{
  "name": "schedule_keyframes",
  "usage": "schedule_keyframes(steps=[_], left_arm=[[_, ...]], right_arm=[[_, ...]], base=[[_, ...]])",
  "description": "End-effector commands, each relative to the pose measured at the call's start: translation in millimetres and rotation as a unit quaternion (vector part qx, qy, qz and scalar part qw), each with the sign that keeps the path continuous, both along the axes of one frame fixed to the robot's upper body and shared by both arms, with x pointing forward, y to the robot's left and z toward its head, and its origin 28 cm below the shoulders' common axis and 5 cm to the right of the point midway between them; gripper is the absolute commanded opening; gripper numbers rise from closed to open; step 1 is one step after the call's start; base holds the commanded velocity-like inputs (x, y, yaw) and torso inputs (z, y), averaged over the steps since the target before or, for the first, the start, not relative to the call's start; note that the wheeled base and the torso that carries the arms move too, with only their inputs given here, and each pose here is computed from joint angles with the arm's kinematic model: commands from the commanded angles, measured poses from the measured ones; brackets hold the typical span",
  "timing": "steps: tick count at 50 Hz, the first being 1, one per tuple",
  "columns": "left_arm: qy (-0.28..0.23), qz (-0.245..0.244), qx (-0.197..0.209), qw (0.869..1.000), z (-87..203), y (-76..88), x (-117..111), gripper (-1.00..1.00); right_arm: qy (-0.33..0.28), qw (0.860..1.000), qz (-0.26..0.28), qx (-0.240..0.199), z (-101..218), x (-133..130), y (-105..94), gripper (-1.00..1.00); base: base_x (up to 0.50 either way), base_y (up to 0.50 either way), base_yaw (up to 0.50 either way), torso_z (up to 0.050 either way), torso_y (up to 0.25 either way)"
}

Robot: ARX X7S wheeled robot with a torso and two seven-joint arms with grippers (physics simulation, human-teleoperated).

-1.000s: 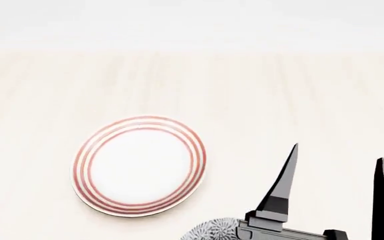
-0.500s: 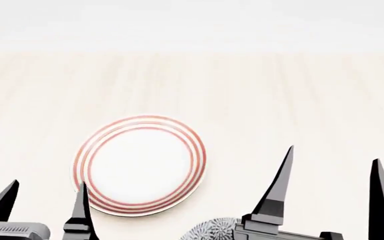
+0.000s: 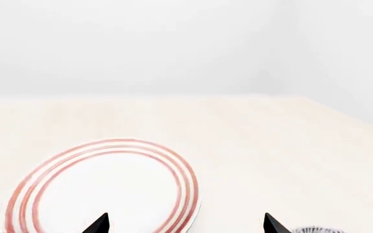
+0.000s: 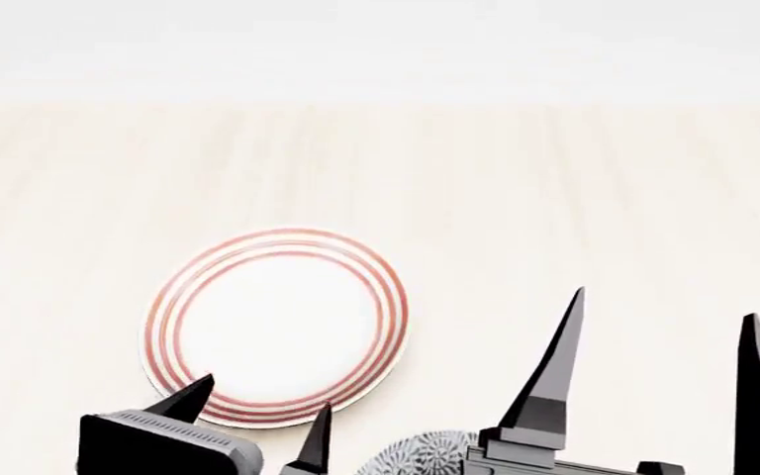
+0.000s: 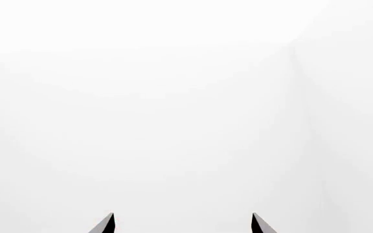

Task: Put the bowl on the plate.

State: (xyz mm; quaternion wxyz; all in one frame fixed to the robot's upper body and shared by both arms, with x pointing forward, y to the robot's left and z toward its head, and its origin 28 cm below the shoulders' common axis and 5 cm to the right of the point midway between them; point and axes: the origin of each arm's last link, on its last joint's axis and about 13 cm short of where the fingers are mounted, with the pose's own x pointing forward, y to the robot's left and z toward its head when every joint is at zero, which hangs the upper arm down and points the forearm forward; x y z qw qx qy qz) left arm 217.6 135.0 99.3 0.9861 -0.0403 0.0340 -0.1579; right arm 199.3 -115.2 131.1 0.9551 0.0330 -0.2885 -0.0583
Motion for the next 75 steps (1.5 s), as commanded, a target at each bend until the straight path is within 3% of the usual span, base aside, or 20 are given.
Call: schedule_keyframes(steps=[1,20,75], left_arm=[[0.029,-0.027,-0.01,0.999,1,-11.9,12,1.0],[0.115,-0.063,-0.014,0.991,-14,-19.6,16,1.0],[0.206,-0.122,-0.024,0.971,-25,-28.0,10,1.0]], right_arm=[[-0.007,1.0,-0.004,-0.005,2,-2,-2.5,1.0],[-0.016,1.0,-0.003,-0.008,9,-5,-3.1,1.0],[-0.013,1.0,0.003,-0.013,5,-5,-1.6,1.0]], base=[[0.0,0.0,0.0,0.0,0.0],[0.0,0.0,0.0,0.0,0.0],[0.0,0.0,0.0,0.0,0.0]])
